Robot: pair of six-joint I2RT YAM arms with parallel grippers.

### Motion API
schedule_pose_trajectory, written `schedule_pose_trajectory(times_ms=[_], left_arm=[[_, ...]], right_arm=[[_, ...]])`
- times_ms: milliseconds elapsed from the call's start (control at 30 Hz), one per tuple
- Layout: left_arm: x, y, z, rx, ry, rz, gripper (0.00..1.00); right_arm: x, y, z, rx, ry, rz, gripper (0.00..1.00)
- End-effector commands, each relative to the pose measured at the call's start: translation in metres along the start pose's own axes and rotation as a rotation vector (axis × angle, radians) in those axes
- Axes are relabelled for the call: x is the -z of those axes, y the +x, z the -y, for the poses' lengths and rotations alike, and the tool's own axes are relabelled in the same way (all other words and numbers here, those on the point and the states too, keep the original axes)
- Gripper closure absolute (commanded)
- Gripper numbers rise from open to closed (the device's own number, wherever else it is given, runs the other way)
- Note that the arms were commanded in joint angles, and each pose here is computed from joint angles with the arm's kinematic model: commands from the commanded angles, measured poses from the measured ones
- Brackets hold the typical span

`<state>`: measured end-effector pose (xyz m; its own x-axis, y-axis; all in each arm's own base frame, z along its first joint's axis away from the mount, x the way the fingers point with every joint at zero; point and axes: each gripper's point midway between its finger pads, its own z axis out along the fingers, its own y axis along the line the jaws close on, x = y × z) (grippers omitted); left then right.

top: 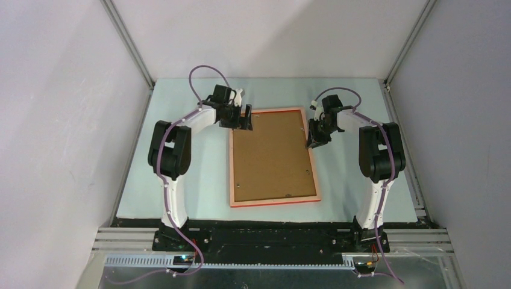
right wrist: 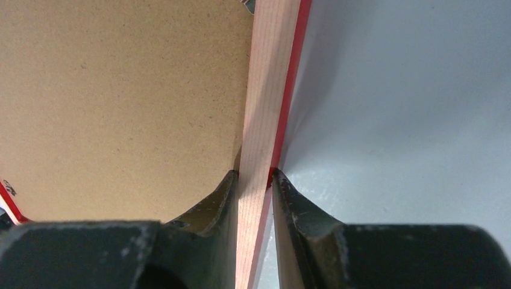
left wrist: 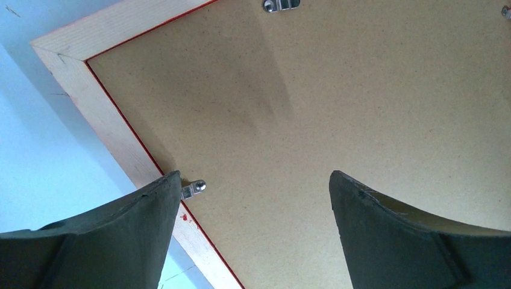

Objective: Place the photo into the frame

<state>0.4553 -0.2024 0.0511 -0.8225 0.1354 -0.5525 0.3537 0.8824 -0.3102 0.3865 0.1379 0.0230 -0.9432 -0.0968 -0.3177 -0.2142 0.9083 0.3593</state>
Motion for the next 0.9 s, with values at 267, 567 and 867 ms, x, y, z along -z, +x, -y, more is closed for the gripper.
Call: schedule_pose_trajectory(times_ms=[267,567,867], left_arm=[[0.01,0.032,0.013,-0.001,0.04,-0.099,0.06],[0.014,0.04,0.013,-0.022,0.047,-0.129,0.07],[0.019,0.058,0.016,-0.034,0.07,-0.183,0.1]], right_arm=[[-0.001,0.001,0.013,-0.007,0.039,0.005,1.0],[-0.002,-0.001,0.013,-0.011,0.038,0.009,1.0],[-0.003,-0.002,0.014,-0.012,0.04,0.007,1.0]])
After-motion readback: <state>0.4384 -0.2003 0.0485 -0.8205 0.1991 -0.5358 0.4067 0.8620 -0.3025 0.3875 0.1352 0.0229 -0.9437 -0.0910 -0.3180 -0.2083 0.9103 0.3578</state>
